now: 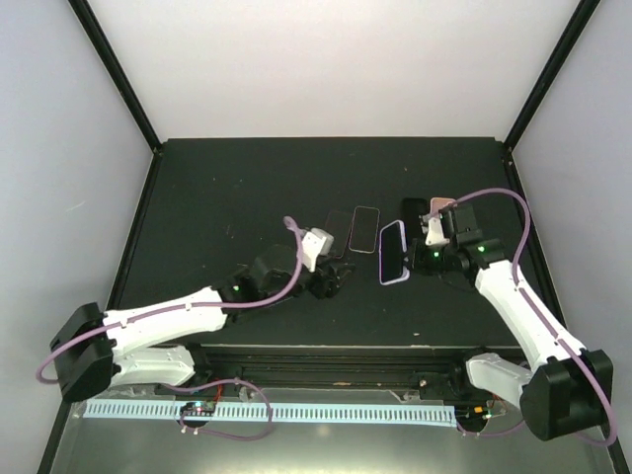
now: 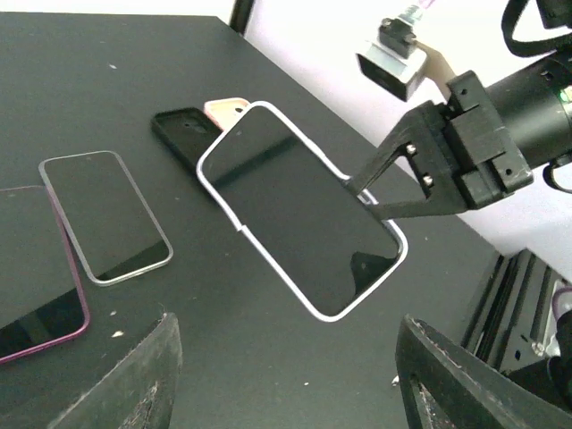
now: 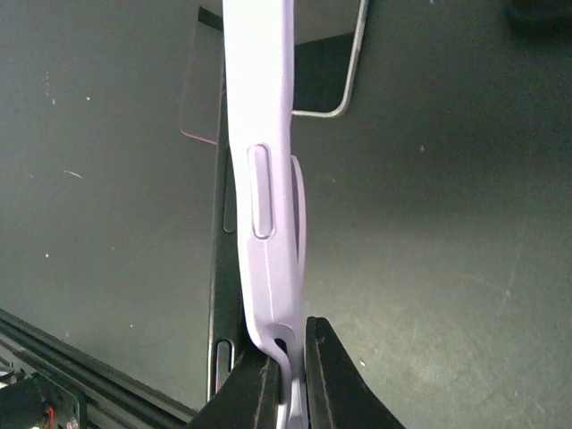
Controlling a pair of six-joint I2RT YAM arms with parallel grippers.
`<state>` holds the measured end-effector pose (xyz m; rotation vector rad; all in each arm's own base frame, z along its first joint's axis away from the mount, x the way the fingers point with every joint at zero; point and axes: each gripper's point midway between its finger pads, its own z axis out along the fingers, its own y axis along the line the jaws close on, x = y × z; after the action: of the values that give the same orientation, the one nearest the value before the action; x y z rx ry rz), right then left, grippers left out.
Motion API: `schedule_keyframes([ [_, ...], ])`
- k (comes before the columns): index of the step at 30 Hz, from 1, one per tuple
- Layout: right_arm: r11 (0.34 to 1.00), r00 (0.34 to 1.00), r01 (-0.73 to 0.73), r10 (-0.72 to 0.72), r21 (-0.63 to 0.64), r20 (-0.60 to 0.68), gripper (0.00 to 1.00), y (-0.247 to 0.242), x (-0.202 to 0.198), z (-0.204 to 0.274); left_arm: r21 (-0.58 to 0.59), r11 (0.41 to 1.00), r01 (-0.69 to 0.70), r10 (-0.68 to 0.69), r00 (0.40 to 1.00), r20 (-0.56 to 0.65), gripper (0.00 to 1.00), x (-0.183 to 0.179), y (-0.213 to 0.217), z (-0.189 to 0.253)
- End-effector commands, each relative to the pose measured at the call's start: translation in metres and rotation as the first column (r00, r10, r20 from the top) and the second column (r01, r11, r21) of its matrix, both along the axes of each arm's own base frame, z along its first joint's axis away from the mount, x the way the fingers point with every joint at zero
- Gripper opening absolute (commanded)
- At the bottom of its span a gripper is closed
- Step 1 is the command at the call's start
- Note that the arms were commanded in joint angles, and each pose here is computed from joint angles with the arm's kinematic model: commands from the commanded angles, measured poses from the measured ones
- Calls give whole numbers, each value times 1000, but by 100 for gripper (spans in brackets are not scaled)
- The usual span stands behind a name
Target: Take the phone out of the phone case
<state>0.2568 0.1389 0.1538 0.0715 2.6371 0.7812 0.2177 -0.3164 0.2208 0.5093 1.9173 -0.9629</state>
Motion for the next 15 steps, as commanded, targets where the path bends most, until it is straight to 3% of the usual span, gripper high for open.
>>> schedule_keyframes([
  [1,996,996,49,-54,74,68,1,3,4,13,100,995,-10,-1,994,113,68,-1,-28,14],
  [6,996,995,87,-89,35,55,1,-2,17,-13,193,981,0,-21,994,108,73,-2,-56,-13],
  [10,995,996,53,-58,79,61,1,9,27,-26,253,964,87,-114,989,95,73,-7,-78,-35],
  [15,992,997,82,-83,92,4,1,10,29,-47,316,945,88,-117,990,74,72,-4,-88,-58],
])
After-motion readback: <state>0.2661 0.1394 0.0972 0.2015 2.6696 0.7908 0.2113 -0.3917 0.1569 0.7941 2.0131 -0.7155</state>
